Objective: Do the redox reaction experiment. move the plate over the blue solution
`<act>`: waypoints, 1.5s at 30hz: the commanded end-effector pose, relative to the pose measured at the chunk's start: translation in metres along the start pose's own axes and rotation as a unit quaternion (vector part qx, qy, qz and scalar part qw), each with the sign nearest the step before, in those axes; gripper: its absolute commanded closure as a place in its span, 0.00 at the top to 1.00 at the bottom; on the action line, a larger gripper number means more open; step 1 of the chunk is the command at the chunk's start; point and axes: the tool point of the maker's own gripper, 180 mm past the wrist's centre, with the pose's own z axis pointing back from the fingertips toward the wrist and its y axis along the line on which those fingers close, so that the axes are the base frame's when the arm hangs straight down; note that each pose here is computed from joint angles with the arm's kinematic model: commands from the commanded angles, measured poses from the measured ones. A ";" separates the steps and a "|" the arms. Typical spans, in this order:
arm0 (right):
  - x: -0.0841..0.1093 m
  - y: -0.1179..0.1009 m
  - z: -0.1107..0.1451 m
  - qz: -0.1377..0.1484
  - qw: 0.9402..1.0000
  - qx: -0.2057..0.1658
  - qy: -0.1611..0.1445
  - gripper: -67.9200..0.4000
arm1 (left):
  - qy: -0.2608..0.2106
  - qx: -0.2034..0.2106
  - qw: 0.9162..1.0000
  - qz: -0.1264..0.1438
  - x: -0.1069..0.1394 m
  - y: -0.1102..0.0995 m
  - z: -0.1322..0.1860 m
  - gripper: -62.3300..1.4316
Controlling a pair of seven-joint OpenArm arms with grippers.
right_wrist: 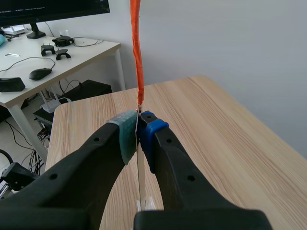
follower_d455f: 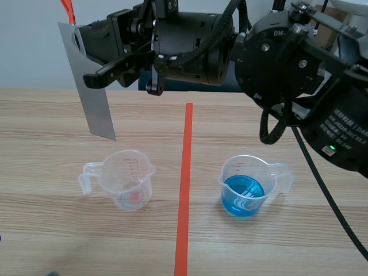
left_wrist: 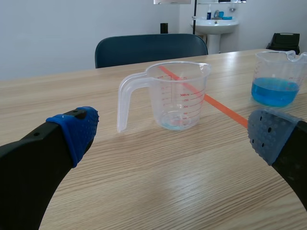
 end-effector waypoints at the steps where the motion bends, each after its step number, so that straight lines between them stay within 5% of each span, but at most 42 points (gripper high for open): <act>1: 0.020 -0.001 -0.001 0.012 1.000 0.003 -0.027 0.01 | -0.011 0.000 1.000 -0.009 0.006 0.006 -0.001 1.00; 45: 0.032 -0.004 0.005 -0.007 0.999 0.004 -0.048 0.01 | -0.009 -0.001 1.000 -0.012 0.007 0.010 0.000 1.00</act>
